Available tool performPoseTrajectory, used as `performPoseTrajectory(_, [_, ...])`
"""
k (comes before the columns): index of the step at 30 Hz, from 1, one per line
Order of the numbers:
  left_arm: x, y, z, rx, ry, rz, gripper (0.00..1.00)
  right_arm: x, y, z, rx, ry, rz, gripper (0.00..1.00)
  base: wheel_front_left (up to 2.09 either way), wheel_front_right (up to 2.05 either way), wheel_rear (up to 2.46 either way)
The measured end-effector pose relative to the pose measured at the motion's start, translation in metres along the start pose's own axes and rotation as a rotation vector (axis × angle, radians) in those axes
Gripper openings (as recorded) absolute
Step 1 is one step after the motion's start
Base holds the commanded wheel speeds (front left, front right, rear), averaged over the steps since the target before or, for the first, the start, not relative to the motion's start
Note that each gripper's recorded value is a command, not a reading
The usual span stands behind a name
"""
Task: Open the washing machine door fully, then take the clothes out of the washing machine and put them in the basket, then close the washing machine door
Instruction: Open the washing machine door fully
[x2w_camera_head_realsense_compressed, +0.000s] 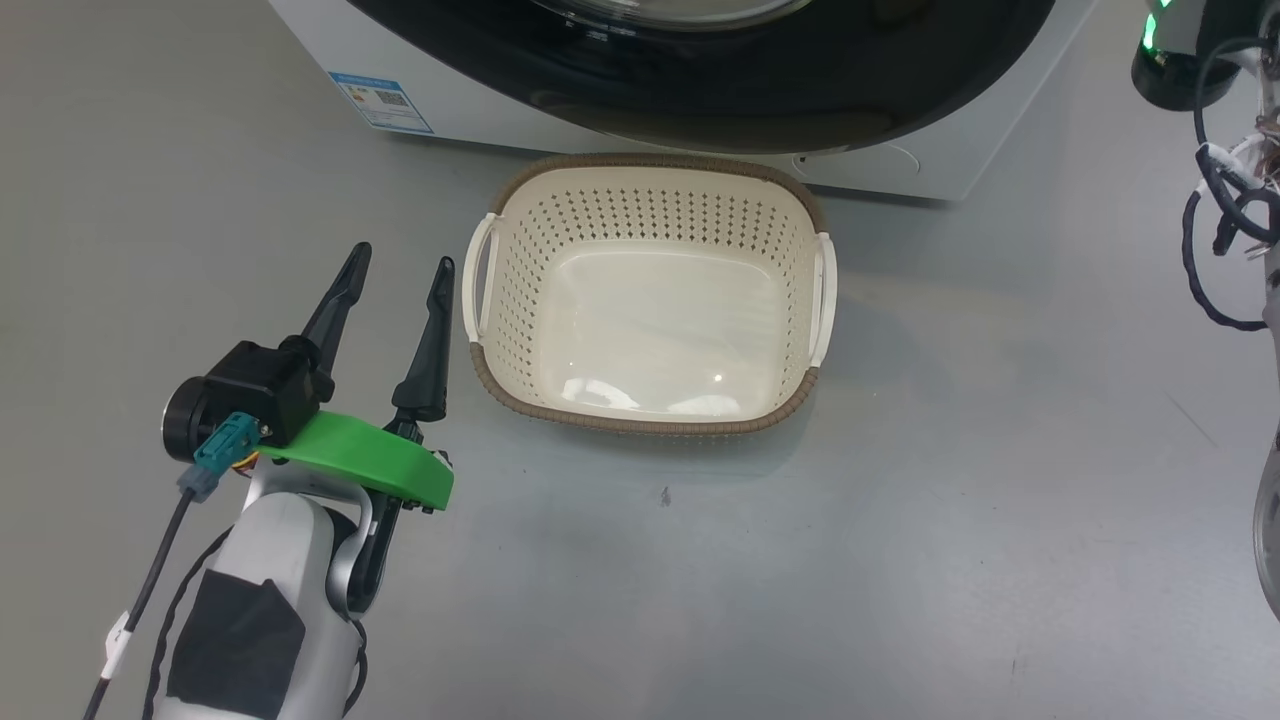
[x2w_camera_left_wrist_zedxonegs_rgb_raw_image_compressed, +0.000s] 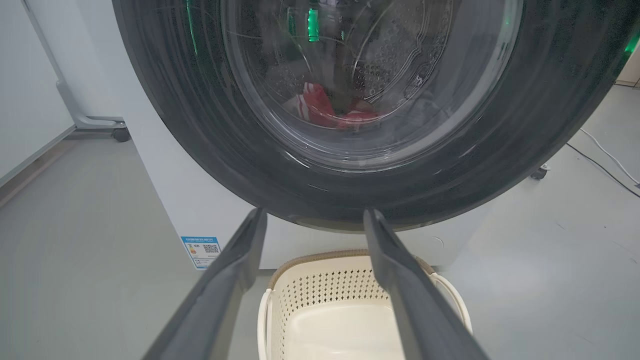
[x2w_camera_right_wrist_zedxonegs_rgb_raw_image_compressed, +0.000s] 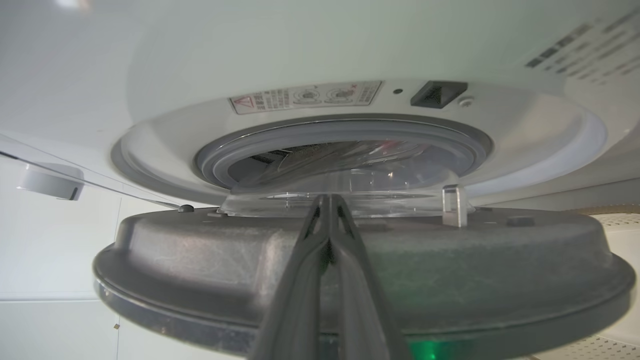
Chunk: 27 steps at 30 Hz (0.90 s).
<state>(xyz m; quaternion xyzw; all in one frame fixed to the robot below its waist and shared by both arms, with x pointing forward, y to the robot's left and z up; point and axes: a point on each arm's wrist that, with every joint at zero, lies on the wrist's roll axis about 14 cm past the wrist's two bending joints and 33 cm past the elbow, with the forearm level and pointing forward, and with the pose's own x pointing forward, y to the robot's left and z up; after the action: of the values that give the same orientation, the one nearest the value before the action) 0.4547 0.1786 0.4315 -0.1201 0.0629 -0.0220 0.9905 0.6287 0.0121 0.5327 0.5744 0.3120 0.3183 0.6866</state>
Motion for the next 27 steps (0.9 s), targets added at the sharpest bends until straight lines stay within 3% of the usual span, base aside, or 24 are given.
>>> performPoseTrajectory(27, [-0.027,-0.011,0.028,-0.005,-0.071,-0.011,1.00,-0.037,0.013,-0.078,0.003,0.153,-0.025,0.00,0.00,0.00,0.00])
